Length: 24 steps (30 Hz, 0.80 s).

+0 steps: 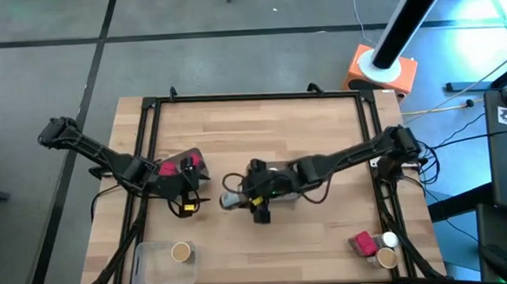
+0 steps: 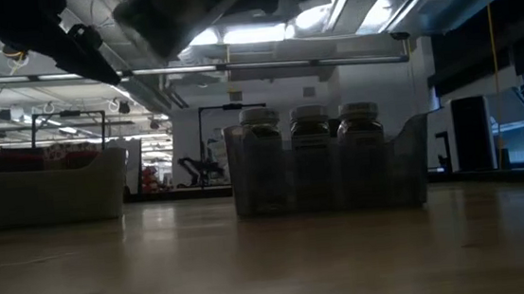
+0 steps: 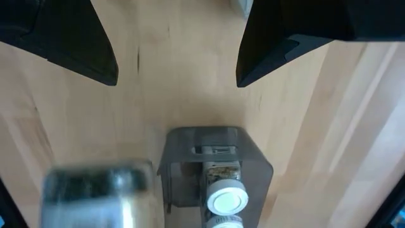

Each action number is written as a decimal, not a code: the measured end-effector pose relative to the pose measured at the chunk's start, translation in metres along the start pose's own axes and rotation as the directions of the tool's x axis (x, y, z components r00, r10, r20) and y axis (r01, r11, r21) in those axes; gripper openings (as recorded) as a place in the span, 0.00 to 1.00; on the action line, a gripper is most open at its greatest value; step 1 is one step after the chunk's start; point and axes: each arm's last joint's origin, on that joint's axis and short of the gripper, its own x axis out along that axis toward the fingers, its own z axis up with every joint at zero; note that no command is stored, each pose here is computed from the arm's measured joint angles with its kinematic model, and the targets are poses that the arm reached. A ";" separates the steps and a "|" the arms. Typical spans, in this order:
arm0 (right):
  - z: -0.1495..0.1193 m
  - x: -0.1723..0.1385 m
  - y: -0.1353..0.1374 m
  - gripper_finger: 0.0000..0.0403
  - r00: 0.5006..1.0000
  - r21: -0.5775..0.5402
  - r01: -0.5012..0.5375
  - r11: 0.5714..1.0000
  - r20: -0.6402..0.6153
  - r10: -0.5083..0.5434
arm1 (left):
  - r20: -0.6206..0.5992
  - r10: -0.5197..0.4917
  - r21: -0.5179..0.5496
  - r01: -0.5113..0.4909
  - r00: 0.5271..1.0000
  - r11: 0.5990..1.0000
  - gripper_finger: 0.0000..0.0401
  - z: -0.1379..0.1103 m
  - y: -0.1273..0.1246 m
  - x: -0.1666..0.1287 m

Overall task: Sort spices by type
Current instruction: Put the top gold seasoning bottle into the transparent bin

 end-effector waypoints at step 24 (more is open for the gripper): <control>-0.012 0.060 0.056 0.70 0.963 -0.035 -0.107 0.994 -0.254 0.095 | 0.042 0.041 -0.005 -0.040 0.998 0.999 0.76 0.003 0.001 0.000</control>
